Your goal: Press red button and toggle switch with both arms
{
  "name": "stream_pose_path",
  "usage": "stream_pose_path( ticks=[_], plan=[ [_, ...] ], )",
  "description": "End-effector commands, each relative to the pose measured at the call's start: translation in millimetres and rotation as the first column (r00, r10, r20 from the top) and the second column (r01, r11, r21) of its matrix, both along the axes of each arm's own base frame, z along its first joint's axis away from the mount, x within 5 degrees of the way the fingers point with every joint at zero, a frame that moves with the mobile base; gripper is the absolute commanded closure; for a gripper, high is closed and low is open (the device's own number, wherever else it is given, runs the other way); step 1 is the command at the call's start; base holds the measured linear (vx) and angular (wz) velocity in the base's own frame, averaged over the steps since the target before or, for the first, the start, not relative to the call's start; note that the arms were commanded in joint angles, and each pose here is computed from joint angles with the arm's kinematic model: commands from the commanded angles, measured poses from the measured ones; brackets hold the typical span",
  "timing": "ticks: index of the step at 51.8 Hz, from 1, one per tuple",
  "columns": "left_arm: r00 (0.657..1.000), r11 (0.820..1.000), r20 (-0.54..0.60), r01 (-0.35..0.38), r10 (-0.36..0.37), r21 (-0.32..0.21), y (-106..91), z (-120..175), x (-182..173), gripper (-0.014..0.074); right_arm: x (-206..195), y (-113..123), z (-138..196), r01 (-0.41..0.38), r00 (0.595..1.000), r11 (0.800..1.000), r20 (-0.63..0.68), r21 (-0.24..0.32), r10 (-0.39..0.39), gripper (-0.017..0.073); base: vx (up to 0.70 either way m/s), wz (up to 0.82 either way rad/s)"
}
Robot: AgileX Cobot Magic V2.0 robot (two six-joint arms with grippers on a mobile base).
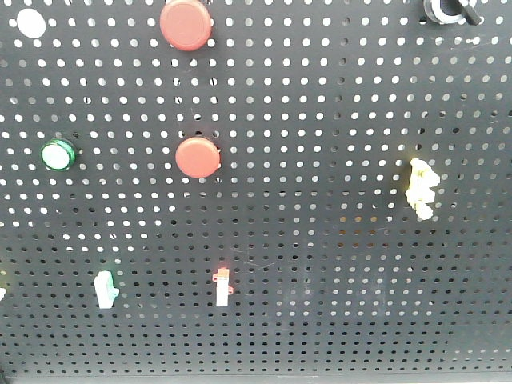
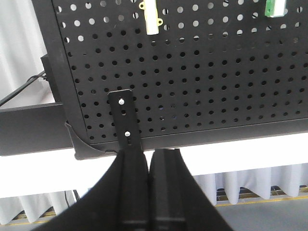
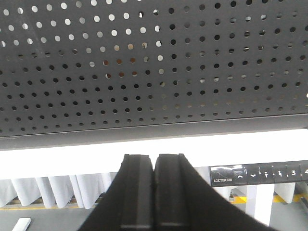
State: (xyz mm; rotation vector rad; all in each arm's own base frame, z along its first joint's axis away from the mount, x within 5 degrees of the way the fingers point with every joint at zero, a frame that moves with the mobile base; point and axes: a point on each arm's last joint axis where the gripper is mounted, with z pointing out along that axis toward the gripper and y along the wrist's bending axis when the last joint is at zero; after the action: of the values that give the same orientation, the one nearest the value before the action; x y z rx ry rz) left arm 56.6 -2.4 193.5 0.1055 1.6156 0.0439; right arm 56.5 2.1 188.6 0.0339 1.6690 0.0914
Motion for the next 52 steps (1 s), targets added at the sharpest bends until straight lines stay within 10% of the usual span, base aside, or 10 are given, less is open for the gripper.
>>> stream_pose_path(
  ticks=[1, 52],
  plan=[
    [0.998, 1.0, 0.059, -0.001, 0.002, -0.013, 0.3, -3.6, 0.3, 0.0592, -0.4, -0.2, 4.8, 0.005, 0.996, 1.0, 0.091, -0.01, -0.004, 0.0562, 0.0, 0.0],
    [0.998, 1.0, 0.059, -0.001, 0.002, -0.013, 0.3, -3.6, 0.3, 0.0592, -0.4, -0.2, 4.7, 0.005, 0.996, 1.0, 0.09, -0.01, -0.004, 0.0562, 0.0, 0.0]
  ],
)
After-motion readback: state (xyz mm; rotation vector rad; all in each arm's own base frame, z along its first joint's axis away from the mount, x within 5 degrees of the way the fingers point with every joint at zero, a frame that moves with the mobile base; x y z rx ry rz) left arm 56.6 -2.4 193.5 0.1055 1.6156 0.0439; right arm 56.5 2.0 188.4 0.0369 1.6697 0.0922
